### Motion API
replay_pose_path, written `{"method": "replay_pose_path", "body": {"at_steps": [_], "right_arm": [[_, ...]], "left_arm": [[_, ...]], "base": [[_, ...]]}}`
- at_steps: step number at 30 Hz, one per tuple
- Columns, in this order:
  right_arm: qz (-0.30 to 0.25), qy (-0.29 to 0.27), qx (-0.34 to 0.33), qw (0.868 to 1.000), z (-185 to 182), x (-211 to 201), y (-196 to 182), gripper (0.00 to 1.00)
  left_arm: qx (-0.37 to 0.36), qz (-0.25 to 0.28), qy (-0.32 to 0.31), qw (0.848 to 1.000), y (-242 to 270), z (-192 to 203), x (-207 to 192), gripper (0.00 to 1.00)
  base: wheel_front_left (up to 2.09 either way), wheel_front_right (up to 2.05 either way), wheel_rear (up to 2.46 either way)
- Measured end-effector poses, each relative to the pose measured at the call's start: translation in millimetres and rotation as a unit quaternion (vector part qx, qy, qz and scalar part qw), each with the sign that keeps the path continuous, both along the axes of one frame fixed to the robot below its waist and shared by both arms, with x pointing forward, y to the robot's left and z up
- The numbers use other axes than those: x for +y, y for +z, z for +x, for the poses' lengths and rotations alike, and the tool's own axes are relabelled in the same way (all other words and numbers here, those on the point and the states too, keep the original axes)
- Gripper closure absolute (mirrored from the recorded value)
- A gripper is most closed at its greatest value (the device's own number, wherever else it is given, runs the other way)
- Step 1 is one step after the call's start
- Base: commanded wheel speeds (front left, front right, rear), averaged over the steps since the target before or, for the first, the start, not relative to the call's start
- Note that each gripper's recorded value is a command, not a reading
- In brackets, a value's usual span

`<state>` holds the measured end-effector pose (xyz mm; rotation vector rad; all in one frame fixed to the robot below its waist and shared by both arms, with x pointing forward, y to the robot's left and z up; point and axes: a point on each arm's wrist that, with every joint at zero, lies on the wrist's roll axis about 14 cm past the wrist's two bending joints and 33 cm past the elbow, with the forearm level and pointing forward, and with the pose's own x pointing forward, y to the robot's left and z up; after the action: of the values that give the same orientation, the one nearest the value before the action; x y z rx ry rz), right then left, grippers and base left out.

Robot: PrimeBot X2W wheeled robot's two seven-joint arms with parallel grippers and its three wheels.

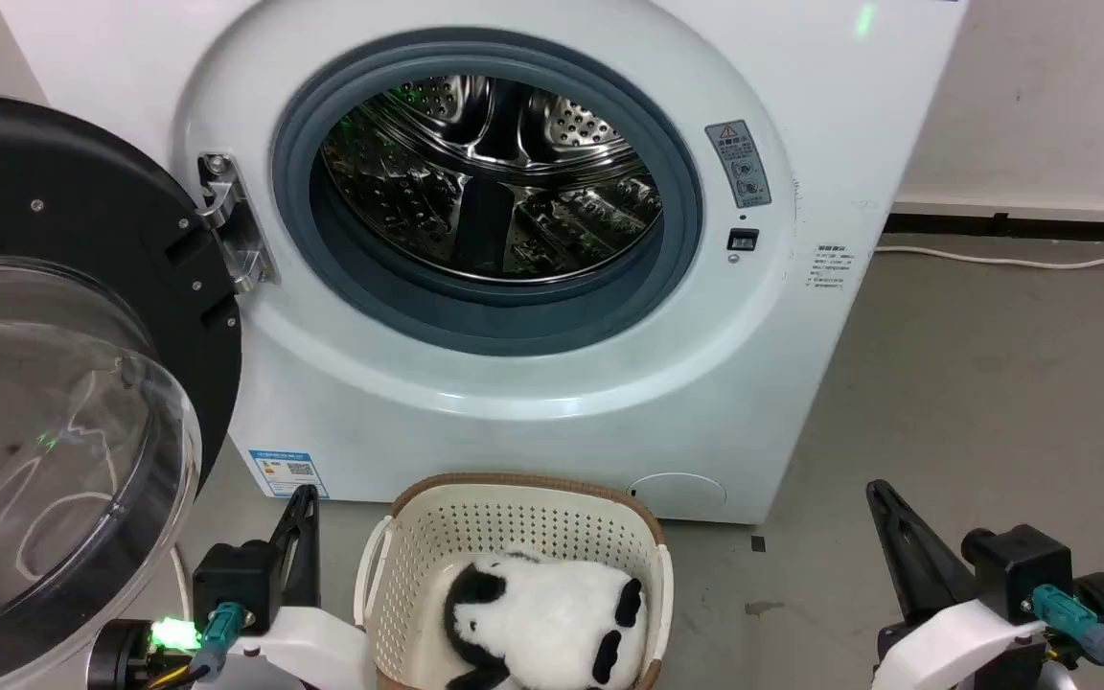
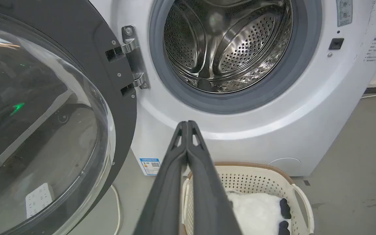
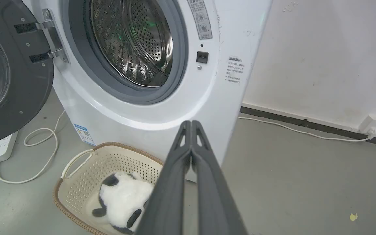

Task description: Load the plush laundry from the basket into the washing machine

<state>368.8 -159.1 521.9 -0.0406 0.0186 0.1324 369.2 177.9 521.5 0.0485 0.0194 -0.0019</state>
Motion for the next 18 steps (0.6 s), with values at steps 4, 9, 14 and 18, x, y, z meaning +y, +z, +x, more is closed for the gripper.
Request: {"method": "replay_pose_path", "body": {"at_steps": [4,9,14,18], "right_arm": [[0.0,0.0,0.0,1.0,0.0,0.1,0.0,1.0],[0.0,0.0,0.0,1.0,0.0,0.1,0.0,1.0],[0.0,0.0,0.0,1.0,0.0,0.1,0.0,1.0],[0.0,0.0,0.0,1.0,0.0,0.1,0.0,1.0]], "left_arm": [[0.0,0.0,0.0,1.0,0.0,0.0,0.1,1.0],[0.0,0.0,0.0,1.0,0.0,0.0,0.1,1.0],[0.0,0.0,0.0,1.0,0.0,0.0,0.0,1.0],[0.0,0.0,0.0,1.0,0.0,0.0,0.1,1.0]], "base": [[0.0,0.0,0.0],[0.0,0.0,0.0],[0.0,0.0,0.0],[0.0,0.0,0.0]]}}
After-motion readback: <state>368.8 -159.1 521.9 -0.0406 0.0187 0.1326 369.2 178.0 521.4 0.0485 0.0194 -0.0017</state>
